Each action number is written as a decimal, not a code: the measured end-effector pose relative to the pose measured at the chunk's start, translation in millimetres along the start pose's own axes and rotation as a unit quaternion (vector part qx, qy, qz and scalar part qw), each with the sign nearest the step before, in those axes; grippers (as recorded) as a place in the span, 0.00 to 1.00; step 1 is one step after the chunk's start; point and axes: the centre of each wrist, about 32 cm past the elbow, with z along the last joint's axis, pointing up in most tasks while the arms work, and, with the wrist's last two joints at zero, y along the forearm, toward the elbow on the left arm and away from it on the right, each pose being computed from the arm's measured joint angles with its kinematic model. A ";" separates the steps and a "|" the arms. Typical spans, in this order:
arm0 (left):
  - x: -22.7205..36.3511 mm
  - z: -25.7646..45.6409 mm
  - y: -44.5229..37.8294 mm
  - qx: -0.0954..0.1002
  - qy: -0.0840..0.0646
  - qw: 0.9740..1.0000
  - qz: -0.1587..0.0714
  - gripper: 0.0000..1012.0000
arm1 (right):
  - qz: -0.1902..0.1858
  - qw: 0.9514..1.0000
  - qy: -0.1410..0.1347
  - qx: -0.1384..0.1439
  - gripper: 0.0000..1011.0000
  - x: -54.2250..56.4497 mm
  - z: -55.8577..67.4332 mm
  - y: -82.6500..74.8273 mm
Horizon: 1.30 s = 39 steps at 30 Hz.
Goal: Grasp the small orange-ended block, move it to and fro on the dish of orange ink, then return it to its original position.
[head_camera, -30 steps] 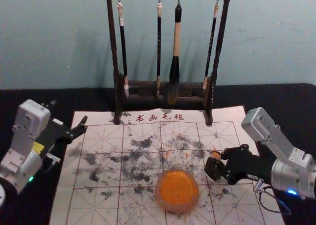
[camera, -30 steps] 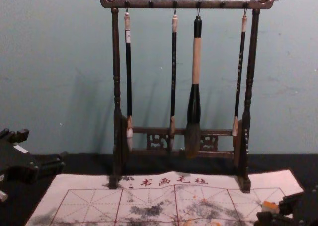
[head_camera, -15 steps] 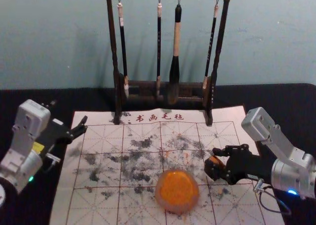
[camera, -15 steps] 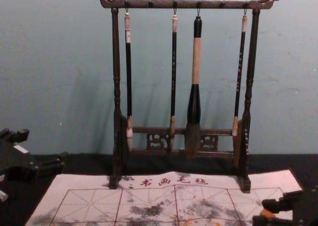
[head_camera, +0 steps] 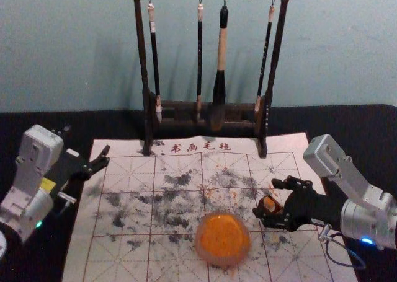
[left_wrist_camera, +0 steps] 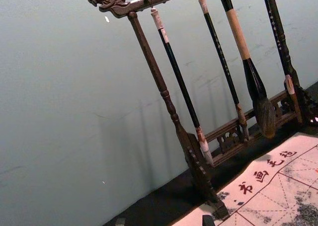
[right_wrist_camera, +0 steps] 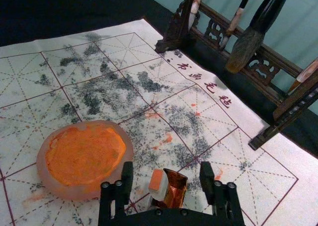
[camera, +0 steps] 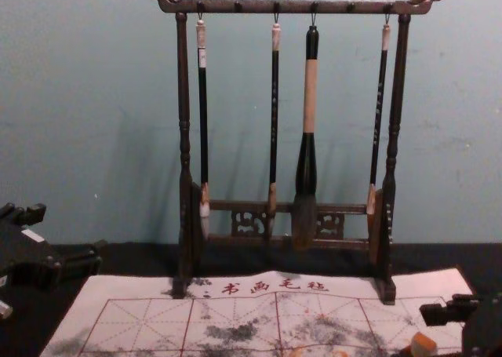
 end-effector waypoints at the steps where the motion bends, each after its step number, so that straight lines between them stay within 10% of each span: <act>1: 0.0 0.0 0.0 0.000 0.000 1.000 0.000 0.99 | 0.000 1.000 0.000 0.000 0.80 0.0 0.0 0.0; 8: 0.0 0.0 0.0 0.000 0.000 1.000 0.000 0.99 | 0.000 1.000 0.000 0.000 0.99 0.0 0.0 0.0; 20: 0.0 0.0 0.0 0.000 0.000 1.000 0.000 0.99 | -0.027 0.999 -0.004 0.036 0.99 0.3 6.6 -5.9; 28: 0.0 0.0 0.0 0.000 0.000 1.000 0.000 0.99 | -0.140 0.985 0.019 0.102 0.99 1.8 9.9 -16.2; 39: 0.0 0.0 0.0 0.000 0.000 1.000 0.000 0.99 | -0.249 0.964 0.012 0.092 0.99 -9.6 -19.4 -16.1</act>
